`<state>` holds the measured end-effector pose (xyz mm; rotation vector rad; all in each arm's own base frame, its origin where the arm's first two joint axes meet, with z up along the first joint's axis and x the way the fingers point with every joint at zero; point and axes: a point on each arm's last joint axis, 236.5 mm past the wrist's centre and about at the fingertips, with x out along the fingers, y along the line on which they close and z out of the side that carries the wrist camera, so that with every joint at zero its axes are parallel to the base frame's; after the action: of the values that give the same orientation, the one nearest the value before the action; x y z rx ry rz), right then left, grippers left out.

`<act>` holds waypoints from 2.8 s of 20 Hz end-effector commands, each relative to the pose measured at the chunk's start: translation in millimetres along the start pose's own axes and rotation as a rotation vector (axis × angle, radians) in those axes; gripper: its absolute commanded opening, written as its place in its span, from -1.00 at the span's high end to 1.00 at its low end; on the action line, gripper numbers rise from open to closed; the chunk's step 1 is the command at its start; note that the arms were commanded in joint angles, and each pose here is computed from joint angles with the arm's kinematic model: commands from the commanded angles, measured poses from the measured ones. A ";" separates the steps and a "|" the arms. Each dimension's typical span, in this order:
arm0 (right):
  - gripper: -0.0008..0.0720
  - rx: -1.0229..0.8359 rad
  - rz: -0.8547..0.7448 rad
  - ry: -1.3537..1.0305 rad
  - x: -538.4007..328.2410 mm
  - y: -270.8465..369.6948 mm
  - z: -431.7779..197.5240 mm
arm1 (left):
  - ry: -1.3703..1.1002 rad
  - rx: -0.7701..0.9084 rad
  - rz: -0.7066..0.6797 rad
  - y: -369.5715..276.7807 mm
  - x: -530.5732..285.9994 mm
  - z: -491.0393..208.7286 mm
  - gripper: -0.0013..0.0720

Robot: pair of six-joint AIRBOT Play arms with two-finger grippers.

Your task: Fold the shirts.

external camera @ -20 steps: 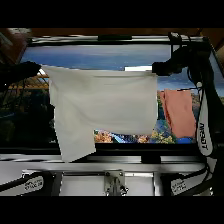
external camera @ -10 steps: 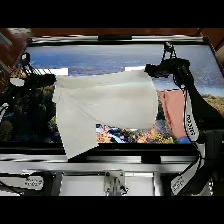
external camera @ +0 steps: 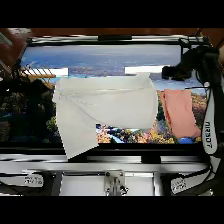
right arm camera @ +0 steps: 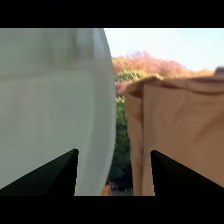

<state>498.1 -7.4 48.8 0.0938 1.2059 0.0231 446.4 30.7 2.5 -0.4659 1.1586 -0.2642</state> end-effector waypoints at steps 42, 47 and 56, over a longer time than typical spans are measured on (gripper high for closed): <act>-0.60 0.279 0.311 0.459 76.1 82.8 -236.1 | 0.292 -0.064 -0.255 -12.7 59.7 -140.4 0.89; -0.33 0.259 0.296 0.449 71.5 74.1 -235.4 | 0.294 -0.063 -0.257 -13.0 59.3 -140.8 0.89; 0.85 0.268 0.296 0.197 80.7 77.7 -173.4 | 0.294 -0.063 -0.257 -13.2 59.4 -140.9 0.89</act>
<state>341.0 90.0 -88.8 0.5141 1.4847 0.1522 339.3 -37.1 -85.1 -0.6504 1.3988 -0.5335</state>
